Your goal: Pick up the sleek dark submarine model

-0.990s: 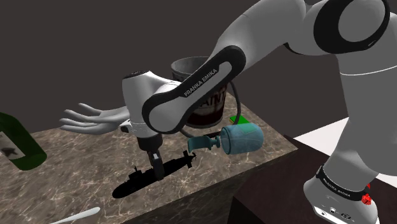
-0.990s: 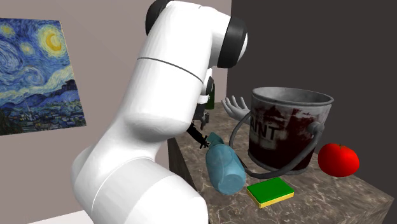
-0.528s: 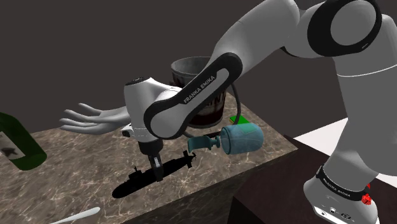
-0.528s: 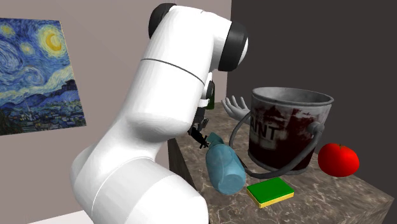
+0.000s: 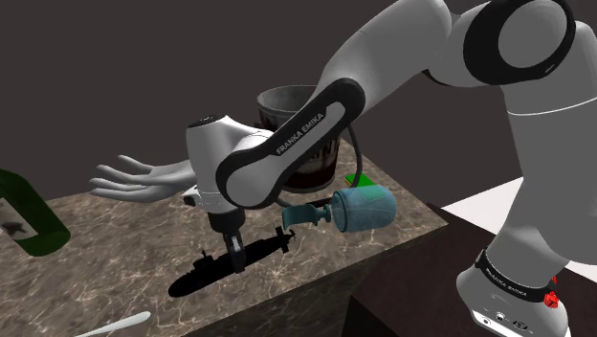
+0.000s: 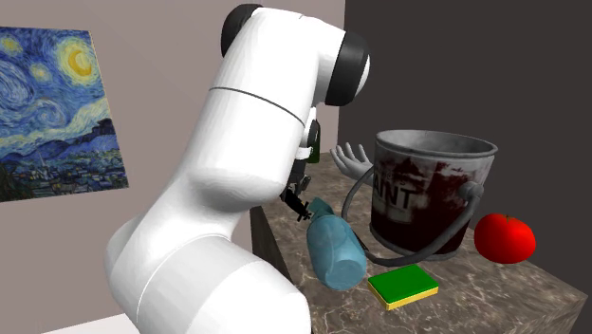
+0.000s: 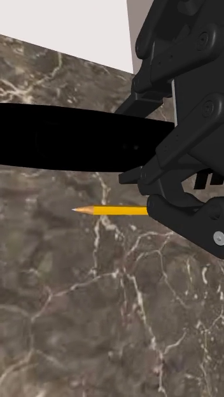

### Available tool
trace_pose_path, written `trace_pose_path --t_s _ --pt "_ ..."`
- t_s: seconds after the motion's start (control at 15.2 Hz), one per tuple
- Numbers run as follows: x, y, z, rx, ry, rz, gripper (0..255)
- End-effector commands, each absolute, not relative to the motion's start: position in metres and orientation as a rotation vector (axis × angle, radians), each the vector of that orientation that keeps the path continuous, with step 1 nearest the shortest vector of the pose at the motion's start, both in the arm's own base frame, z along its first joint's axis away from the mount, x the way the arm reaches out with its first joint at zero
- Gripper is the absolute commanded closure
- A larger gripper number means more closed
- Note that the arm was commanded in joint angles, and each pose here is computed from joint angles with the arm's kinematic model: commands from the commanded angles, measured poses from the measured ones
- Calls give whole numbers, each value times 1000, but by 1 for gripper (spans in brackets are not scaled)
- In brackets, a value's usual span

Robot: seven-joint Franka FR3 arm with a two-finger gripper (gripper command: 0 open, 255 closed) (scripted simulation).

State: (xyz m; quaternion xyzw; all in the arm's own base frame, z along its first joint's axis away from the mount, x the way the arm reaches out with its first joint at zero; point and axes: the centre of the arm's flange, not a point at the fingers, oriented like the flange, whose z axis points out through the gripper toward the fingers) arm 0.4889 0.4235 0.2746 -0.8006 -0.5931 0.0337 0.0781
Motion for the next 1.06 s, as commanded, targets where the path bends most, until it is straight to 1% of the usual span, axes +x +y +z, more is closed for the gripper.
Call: trace_pose_path --t_s 0.0,0.86,0.99 --pt "489 423 282 -2398 -1775 102 255" --pt "489 423 350 -2398 -1775 101 255" --pt "489 423 351 -2398 -1775 101 255"
